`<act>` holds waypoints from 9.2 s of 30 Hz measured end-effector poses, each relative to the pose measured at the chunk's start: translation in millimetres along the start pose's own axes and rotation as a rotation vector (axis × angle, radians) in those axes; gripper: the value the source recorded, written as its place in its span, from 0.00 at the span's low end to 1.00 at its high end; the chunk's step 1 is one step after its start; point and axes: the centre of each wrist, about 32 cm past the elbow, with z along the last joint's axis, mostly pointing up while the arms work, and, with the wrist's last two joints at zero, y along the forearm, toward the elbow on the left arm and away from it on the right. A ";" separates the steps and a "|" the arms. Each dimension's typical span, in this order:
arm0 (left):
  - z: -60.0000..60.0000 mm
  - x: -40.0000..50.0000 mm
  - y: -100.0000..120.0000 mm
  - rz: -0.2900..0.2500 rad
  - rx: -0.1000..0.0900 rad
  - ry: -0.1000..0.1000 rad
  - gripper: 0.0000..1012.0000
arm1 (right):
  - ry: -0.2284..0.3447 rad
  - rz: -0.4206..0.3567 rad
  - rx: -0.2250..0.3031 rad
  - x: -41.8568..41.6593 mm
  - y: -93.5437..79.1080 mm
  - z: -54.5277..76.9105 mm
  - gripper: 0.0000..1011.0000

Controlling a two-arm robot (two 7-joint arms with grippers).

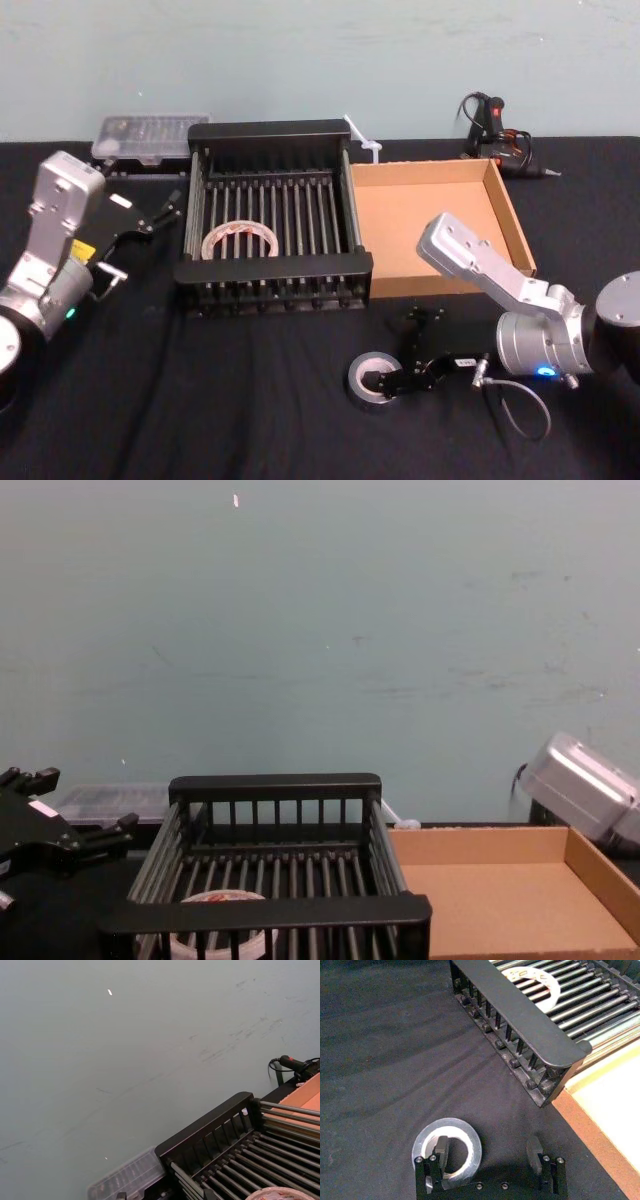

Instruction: Pick up the white tape and place it into the black box , Pick up the silver tape and place it into the brown box.

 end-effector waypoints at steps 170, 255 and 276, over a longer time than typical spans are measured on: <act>0.0 0.0 0.0 0.000 0.000 0.000 0.99 | 0.076 -0.808 0.397 1.3 8.6 -42.7 0.99; 0.0 0.0 0.0 0.000 0.000 0.000 0.99 | 0.086 -0.816 0.393 0.7 9.5 -44.8 0.99; 0.0 0.0 0.0 0.000 0.000 0.000 0.99 | 0.086 -0.816 0.394 0.7 9.5 -44.8 0.99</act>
